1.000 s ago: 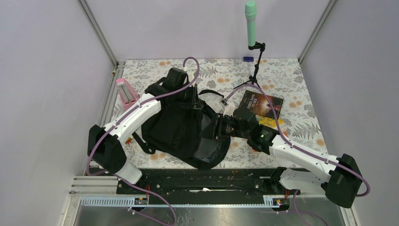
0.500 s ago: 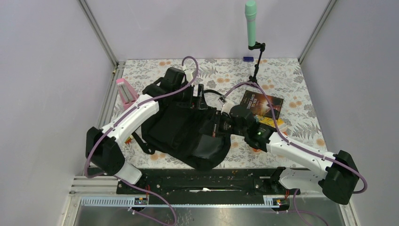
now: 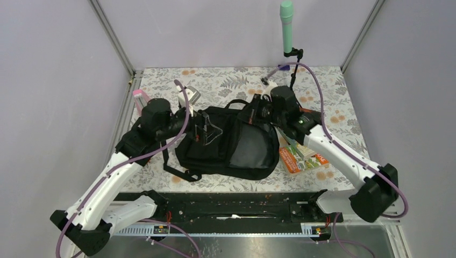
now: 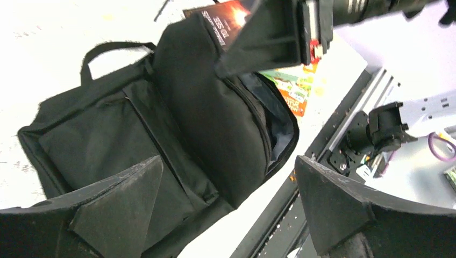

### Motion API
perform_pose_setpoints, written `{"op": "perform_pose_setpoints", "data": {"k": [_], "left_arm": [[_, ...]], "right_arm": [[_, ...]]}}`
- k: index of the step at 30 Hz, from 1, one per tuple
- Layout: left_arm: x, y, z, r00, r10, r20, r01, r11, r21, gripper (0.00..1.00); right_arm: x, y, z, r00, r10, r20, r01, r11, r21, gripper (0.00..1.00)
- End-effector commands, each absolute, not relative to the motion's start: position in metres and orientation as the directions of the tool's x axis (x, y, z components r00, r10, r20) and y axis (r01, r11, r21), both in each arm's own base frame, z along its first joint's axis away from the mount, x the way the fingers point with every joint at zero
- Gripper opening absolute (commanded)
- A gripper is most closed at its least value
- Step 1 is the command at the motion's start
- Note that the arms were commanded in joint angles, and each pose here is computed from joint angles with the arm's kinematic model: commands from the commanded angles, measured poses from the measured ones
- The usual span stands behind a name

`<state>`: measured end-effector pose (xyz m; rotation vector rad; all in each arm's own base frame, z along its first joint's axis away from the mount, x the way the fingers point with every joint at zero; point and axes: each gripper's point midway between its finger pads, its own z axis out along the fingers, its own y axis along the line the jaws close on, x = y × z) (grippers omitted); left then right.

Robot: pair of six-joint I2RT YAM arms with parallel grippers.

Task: Pack the student bag
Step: Unzip the student bag at the center of the board.

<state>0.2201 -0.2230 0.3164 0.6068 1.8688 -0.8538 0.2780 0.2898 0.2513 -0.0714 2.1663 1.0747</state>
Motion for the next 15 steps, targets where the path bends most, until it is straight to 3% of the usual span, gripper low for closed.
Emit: {"op": "perform_pose_setpoints", "data": {"k": [1,15], "left_arm": [[0.218,-0.245,0.304,-0.423,0.099,-0.901,0.771,0.562,-0.300,0.99],[0.251,-0.288,0.283,-0.585,0.067,-0.808,0.655,0.627,-0.422,0.98]], "right_arm": [[0.296,0.312,0.309,-0.694,0.240,-0.679,-0.459,0.579,0.674,0.00],[0.301,0.340,0.328,-0.666,0.310,-0.678,-0.457,0.548,0.700,0.00]]}}
